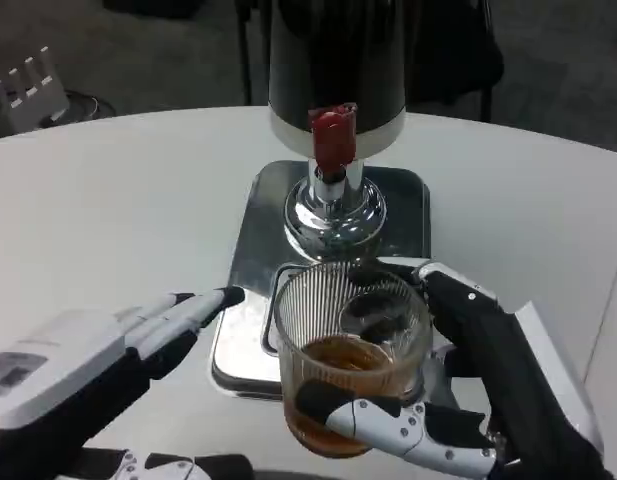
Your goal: Grasp the cup under the faucet to collect the drink, then remove the cup.
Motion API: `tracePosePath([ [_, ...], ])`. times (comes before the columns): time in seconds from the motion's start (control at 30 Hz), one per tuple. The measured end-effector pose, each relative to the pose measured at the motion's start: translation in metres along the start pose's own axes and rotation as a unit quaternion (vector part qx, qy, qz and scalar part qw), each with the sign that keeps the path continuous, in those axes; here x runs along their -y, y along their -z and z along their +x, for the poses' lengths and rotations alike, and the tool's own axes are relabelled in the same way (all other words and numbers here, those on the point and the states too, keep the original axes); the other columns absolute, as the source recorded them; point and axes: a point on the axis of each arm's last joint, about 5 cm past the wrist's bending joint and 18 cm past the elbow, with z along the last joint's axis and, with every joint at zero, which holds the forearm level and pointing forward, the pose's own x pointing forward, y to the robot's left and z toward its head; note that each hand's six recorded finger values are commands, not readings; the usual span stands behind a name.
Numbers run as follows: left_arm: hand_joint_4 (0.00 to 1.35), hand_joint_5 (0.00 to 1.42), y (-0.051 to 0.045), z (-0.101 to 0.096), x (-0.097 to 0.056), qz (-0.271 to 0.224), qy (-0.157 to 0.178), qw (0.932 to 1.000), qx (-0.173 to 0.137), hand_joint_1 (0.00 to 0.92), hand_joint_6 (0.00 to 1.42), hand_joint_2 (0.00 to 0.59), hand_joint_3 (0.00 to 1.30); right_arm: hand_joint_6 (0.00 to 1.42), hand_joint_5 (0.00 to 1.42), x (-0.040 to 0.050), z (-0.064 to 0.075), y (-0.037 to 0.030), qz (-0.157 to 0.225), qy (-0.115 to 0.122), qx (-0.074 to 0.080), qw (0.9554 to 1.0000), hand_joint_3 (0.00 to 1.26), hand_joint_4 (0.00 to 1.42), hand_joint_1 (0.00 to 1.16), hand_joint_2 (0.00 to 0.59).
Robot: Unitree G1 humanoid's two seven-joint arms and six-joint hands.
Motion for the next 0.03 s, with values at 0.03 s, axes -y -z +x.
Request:
tracePosePath([
  [0.03, 0.00, 0.00, 0.0000, 0.0005, 0.0004, -0.001, 0.001, 1.0000, 0.001, 0.000, 0.06, 0.096, 0.00, 1.42, 1.42, 0.0002, 0.0000, 0.0001, 0.000, 0.000, 0.000, 1.0000, 1.11, 1.28, 0.96, 0.150],
])
